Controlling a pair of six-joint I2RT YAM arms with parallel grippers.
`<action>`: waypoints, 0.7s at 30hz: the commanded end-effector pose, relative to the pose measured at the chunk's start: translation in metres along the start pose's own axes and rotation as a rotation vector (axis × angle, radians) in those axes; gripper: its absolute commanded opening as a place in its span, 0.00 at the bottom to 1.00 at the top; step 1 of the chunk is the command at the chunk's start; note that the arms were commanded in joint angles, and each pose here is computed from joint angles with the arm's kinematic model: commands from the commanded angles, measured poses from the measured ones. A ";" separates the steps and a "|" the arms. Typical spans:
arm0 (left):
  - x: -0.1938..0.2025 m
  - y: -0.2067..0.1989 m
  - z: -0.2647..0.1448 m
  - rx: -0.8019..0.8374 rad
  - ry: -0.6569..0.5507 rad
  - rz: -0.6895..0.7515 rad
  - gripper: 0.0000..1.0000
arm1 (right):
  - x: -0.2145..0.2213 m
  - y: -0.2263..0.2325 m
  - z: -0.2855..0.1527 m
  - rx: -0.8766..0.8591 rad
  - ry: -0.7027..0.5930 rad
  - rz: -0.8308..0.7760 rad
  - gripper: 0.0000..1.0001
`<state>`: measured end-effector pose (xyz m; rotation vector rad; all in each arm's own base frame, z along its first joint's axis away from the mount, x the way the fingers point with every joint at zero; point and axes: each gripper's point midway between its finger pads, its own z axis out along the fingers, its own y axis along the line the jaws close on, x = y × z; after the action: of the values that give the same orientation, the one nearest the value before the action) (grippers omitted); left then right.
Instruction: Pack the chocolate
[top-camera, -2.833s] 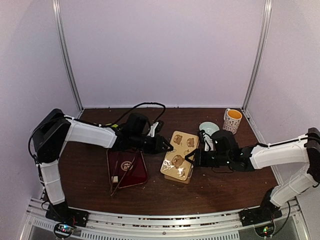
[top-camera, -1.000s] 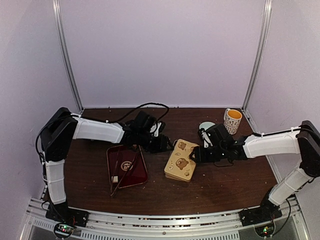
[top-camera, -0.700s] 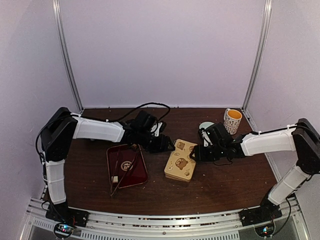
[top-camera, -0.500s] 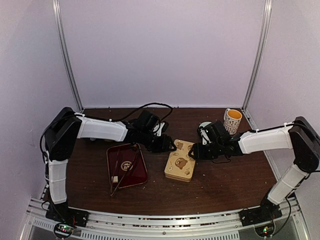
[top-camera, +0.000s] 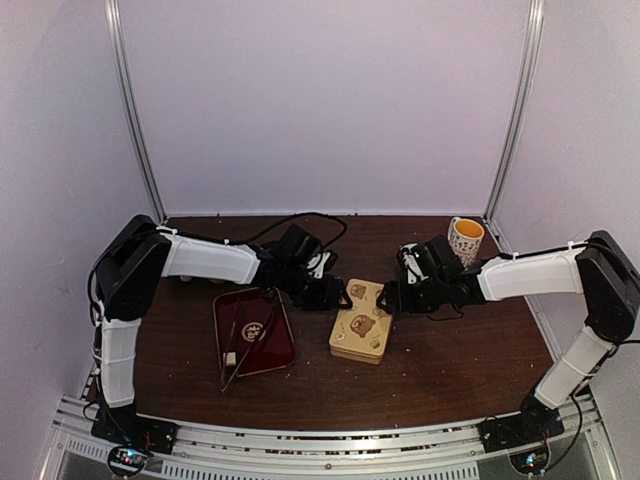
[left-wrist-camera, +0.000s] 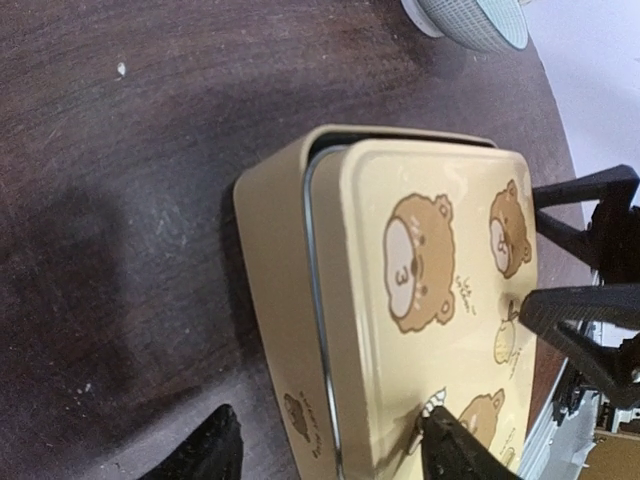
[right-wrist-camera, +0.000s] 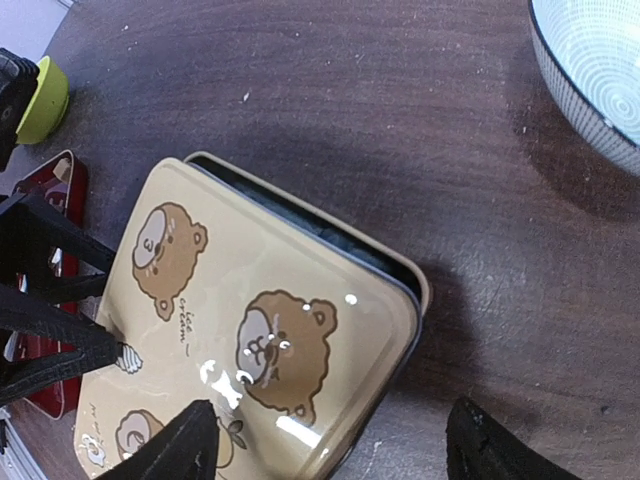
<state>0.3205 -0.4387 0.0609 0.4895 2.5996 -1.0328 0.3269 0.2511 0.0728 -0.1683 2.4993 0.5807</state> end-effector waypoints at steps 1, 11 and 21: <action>-0.020 -0.014 -0.021 0.009 -0.057 0.054 0.67 | -0.022 0.006 -0.015 -0.018 -0.025 -0.089 0.83; -0.023 -0.034 -0.067 -0.003 -0.112 0.087 0.70 | -0.053 0.029 -0.031 -0.189 -0.020 -0.283 0.85; 0.044 -0.068 -0.100 0.005 -0.042 0.107 0.62 | -0.063 0.026 -0.004 -0.304 0.071 -0.312 0.84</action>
<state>0.2696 -0.4115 0.1600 0.5755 2.4588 -1.0189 0.3749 0.2642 0.1320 -0.5876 2.3411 0.7390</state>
